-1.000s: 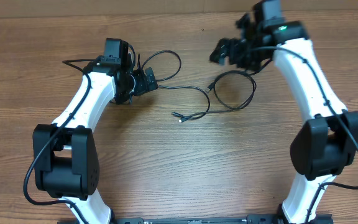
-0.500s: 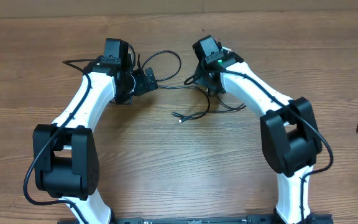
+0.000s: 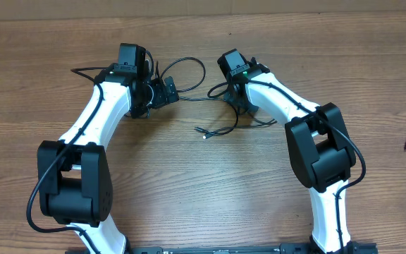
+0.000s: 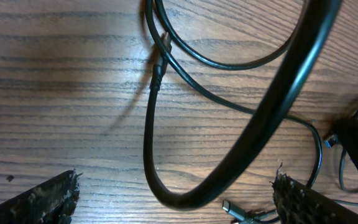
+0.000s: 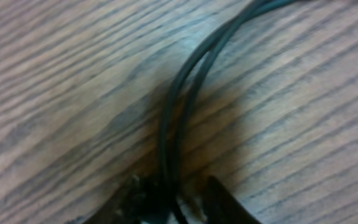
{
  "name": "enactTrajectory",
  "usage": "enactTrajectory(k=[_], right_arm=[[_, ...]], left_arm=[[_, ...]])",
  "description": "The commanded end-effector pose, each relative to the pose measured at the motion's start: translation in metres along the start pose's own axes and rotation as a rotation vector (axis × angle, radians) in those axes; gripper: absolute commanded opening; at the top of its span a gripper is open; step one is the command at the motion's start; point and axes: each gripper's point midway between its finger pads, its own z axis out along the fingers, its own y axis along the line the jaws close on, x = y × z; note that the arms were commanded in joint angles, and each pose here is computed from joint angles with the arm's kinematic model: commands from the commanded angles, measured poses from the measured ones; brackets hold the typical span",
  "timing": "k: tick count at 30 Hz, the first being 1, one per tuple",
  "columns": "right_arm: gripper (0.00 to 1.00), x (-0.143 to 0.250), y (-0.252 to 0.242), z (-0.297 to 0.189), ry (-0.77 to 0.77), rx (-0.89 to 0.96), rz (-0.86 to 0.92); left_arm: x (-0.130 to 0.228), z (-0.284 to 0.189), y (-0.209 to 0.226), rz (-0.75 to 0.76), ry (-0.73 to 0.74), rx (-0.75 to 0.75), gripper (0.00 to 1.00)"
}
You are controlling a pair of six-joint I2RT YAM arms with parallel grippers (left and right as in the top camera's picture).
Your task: Untangle cables
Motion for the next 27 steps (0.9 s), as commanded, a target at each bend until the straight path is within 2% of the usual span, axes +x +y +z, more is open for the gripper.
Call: enactTrajectory(k=[1, 6, 11, 17, 19, 22, 23, 27], right_arm=[[0.04, 0.013, -0.004, 0.015, 0.055, 0.013, -0.002], [0.04, -0.003, 0.003, -0.001, 0.113, -0.089, -0.057], [0.04, -0.068, 0.013, -0.086, -0.006, -0.313, -0.172], [0.04, -0.155, -0.029, -0.26, -0.398, -0.477, -0.226], [0.04, -0.172, -0.052, -0.318, -0.536, -0.505, -0.224], [0.04, -0.191, -0.083, -0.38, -0.704, -0.506, -0.225], [0.04, -0.203, -0.108, -0.414, -0.81, -0.475, -0.201], [0.04, -0.23, -0.168, -0.453, -0.965, -0.377, -0.117]], left_arm=[[-0.01, -0.014, -0.01, 0.04, -0.046, 0.011, 1.0], [-0.01, -0.014, -0.01, 0.04, -0.046, 0.011, 1.0], [-0.01, -0.014, -0.01, 0.04, -0.046, 0.011, 1.0], [-0.01, -0.014, -0.01, 0.04, -0.046, 0.011, 0.99], [-0.01, -0.014, -0.01, 0.04, -0.046, 0.011, 0.99], [-0.01, -0.014, -0.01, 0.04, -0.046, 0.011, 1.0], [-0.01, -0.014, -0.01, 0.04, -0.046, 0.011, 1.0], [-0.01, -0.014, -0.01, 0.04, -0.046, 0.011, 1.0]])
